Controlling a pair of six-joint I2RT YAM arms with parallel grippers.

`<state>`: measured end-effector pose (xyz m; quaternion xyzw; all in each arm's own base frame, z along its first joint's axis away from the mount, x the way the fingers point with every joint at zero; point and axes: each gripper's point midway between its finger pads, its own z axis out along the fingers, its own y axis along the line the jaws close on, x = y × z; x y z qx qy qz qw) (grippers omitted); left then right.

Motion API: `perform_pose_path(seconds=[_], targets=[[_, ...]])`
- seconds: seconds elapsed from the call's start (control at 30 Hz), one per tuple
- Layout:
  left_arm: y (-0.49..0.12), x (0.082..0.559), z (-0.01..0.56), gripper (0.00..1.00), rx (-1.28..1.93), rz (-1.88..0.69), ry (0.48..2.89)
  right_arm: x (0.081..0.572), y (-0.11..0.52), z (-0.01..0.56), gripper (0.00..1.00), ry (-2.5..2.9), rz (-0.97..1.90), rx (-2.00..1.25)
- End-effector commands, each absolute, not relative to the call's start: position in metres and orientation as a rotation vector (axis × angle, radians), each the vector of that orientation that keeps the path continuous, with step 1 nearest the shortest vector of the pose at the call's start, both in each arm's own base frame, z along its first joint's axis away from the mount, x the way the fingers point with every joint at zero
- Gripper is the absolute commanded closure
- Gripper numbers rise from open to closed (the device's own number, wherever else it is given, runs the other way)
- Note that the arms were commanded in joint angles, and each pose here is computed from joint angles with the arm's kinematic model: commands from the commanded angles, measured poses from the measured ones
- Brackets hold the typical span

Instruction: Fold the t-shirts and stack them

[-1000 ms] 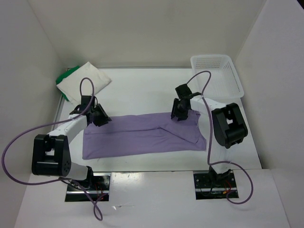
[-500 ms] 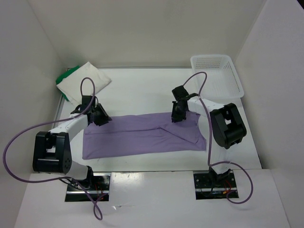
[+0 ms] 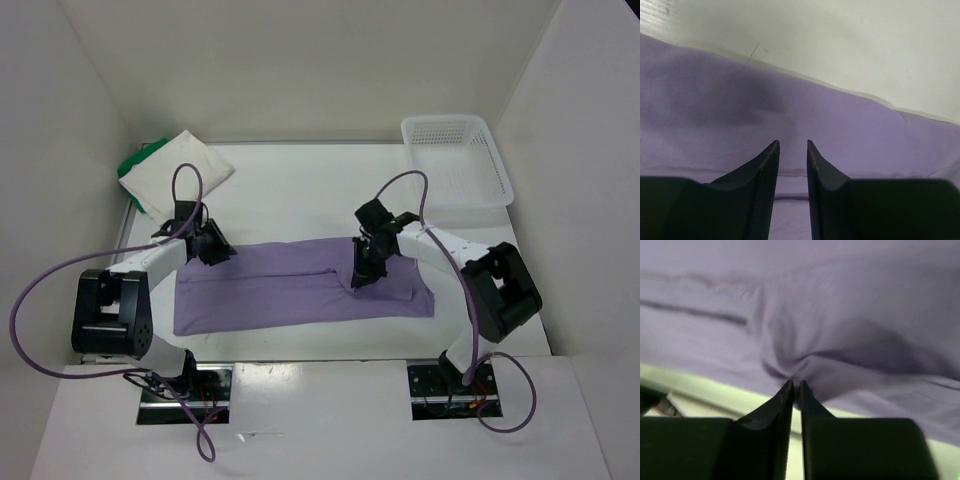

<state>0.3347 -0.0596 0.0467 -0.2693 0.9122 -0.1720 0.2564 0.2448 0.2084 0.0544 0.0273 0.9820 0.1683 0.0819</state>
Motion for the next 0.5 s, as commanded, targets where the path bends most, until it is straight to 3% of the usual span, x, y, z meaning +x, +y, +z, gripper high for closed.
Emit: perform_pose_path(seconds=[0.0, 0.13, 0.17, 0.2, 0.23, 0.33, 0.47], targets=[[-0.063, 0.355, 0.061, 0.65, -0.721, -0.508, 2.42, 0.211, 0.233, 0.06, 0.81, 3.01, 0.678, 0.099], [-0.063, 0.365, 0.072, 0.65, -0.708, -0.516, 2.391, 0.205, 0.252, 0.079, 0.67, 2.997, 0.799, 0.083], [-0.06, 0.365, 0.072, 0.65, -0.719, -0.522, 2.388, 0.21, 0.255, 0.087, 0.61, 2.978, 0.81, 0.061], [-0.06, 0.369, 0.077, 0.65, -0.714, -0.525, 2.376, 0.211, 0.255, 0.09, 0.48, 2.979, 0.809, 0.062], [-0.058, 0.373, 0.082, 0.65, -0.714, -0.537, 2.362, 0.212, 0.255, 0.094, 0.45, 2.975, 0.808, 0.039], [-0.058, 0.376, 0.086, 0.65, -0.709, -0.54, 2.352, 0.224, 0.251, 0.107, 0.45, 2.946, 0.775, 0.026], [-0.058, 0.381, 0.093, 0.65, -0.701, -0.544, 2.335, 0.252, 0.221, 0.109, 0.67, 2.88, 0.669, 0.128]])
